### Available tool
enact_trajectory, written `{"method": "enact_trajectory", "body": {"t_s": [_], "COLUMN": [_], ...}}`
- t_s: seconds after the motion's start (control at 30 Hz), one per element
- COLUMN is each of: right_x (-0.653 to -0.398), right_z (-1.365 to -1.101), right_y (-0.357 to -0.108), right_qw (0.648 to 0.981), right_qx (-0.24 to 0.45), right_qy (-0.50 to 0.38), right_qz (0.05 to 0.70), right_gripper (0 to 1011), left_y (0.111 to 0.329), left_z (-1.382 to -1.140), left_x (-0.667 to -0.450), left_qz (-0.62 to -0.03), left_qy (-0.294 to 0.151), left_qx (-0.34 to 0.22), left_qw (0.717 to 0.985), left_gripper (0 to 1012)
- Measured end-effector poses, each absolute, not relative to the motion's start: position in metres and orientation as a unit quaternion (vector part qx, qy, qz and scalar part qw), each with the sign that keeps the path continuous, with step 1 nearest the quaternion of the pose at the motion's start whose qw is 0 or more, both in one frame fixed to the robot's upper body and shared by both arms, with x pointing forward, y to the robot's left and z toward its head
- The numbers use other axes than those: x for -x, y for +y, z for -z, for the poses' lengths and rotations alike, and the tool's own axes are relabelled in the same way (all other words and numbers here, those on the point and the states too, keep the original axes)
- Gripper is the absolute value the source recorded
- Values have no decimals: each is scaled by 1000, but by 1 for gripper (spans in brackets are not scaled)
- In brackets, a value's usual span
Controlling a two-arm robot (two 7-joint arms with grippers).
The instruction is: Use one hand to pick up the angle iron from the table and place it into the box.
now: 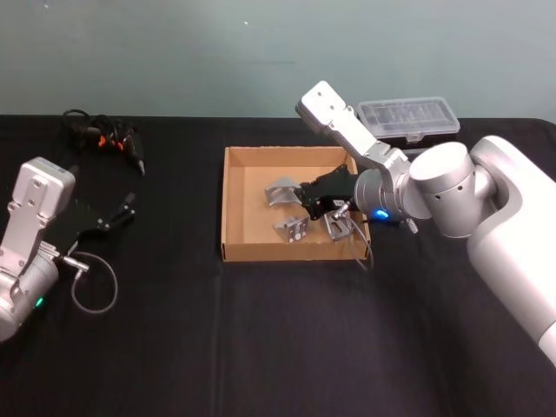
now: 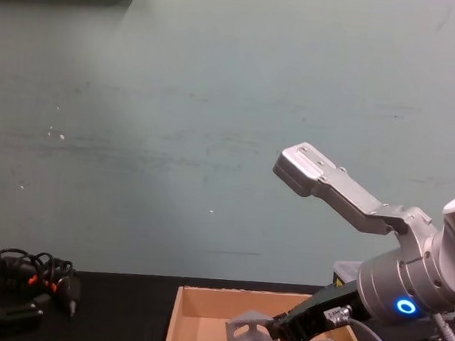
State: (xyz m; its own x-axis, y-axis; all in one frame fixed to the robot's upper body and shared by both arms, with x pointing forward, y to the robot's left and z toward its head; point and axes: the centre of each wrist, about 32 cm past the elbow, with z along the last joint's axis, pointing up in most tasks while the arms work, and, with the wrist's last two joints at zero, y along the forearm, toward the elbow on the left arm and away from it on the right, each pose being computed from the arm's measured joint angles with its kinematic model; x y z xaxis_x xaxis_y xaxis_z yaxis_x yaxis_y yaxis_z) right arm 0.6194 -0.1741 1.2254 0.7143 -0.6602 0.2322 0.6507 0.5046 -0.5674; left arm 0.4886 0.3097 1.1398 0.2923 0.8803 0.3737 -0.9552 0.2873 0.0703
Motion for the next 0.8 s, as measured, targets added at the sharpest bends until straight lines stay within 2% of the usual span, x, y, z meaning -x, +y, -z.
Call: {"method": "enact_trajectory", "body": {"t_s": [0.17,0.3,0.33,0.4,0.5,0.53,0.6,0.8], "right_x": [-619,-619,-618,-617,-614,-614,-612,-596], "right_z": [-1223,-1222,-1221,-1221,-1223,-1223,-1225,-1233], "right_y": [-175,-177,-177,-178,-179,-179,-181,-188], "right_qw": [866,865,865,865,866,866,867,871], "right_qx": [323,323,323,321,315,315,310,279], "right_qy": [7,8,8,8,5,5,3,-5], "right_qz": [381,383,384,385,389,389,391,404], "right_gripper": [58,140,195,228,352,352,425,628], "left_y": [310,310,310,310,310,310,310,310], "left_z": [-1140,-1140,-1140,-1140,-1140,-1140,-1140,-1140], "left_x": [-489,-489,-489,-489,-489,-489,-489,-489], "left_qz": [-580,-580,-580,-580,-580,-580,-580,-580], "left_qy": [-132,-132,-132,-132,-132,-132,-132,-132], "left_qx": [-141,-141,-141,-141,-141,-141,-142,-141], "left_qw": [791,791,791,791,791,791,791,791], "left_gripper": [1000,1000,1000,1000,1000,1000,1000,1000]}}
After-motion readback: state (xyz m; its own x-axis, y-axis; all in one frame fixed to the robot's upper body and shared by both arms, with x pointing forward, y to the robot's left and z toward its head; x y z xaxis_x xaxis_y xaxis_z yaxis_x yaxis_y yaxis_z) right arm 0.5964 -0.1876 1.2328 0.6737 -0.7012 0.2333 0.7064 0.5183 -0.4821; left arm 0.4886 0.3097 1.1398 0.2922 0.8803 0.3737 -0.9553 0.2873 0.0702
